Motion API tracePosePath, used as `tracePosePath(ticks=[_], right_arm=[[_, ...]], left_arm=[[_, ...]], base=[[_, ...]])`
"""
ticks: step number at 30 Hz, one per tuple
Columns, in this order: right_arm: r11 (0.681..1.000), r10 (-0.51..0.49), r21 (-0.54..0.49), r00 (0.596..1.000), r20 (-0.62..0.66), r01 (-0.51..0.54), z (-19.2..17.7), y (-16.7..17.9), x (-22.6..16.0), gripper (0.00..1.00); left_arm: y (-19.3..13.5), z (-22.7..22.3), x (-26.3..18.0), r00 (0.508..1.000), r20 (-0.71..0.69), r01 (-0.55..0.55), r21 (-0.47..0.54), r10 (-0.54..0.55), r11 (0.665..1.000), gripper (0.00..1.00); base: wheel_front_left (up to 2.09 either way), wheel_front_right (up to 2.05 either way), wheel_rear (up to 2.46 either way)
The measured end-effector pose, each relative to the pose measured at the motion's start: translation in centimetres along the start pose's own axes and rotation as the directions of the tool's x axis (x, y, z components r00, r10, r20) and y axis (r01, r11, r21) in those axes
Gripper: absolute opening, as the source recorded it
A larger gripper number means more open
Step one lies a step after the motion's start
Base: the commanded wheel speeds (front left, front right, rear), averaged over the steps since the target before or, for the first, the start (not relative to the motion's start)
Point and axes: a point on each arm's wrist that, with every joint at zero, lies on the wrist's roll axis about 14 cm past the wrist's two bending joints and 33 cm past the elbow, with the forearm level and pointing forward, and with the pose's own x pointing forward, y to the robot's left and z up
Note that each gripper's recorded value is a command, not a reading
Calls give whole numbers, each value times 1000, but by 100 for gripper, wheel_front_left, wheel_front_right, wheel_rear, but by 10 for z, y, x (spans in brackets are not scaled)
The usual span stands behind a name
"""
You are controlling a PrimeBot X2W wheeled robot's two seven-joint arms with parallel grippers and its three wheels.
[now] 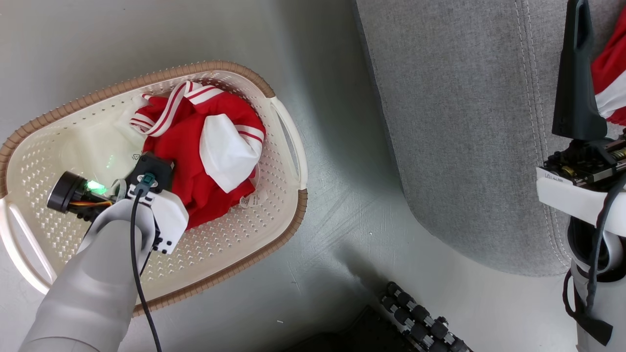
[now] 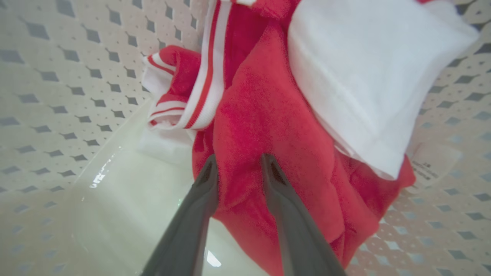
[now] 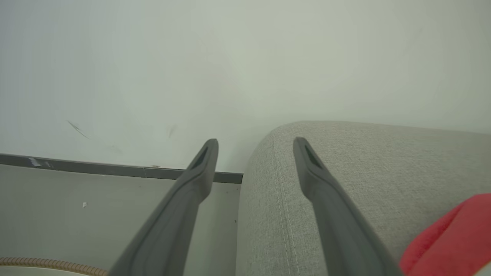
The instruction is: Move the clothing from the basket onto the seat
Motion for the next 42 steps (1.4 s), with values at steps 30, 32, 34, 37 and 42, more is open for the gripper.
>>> tracePosePath(ticks=[30,32,34,37,42], right_arm=[[997,-7,75,997,70,2,20,2,15,100],[996,0,87,997,74,-7,21,5,15,100],[995,4,97,997,74,-11,22,8,15,100],[994,9,107,996,85,-18,26,10,16,100],[991,23,128,994,104,-36,35,16,17,100]], left_arm=[[5,94,-31,965,263,-12,49,-1,999,0],[9,115,-38,946,324,-29,45,13,999,0],[12,135,-47,924,381,-42,43,22,998,0],[15,148,-57,904,425,-61,34,40,998,0],[25,170,-85,861,501,-106,-4,93,994,0]], base=[[0,0,0],[0,0,0],[0,0,0],[0,0,0],[0,0,0]])
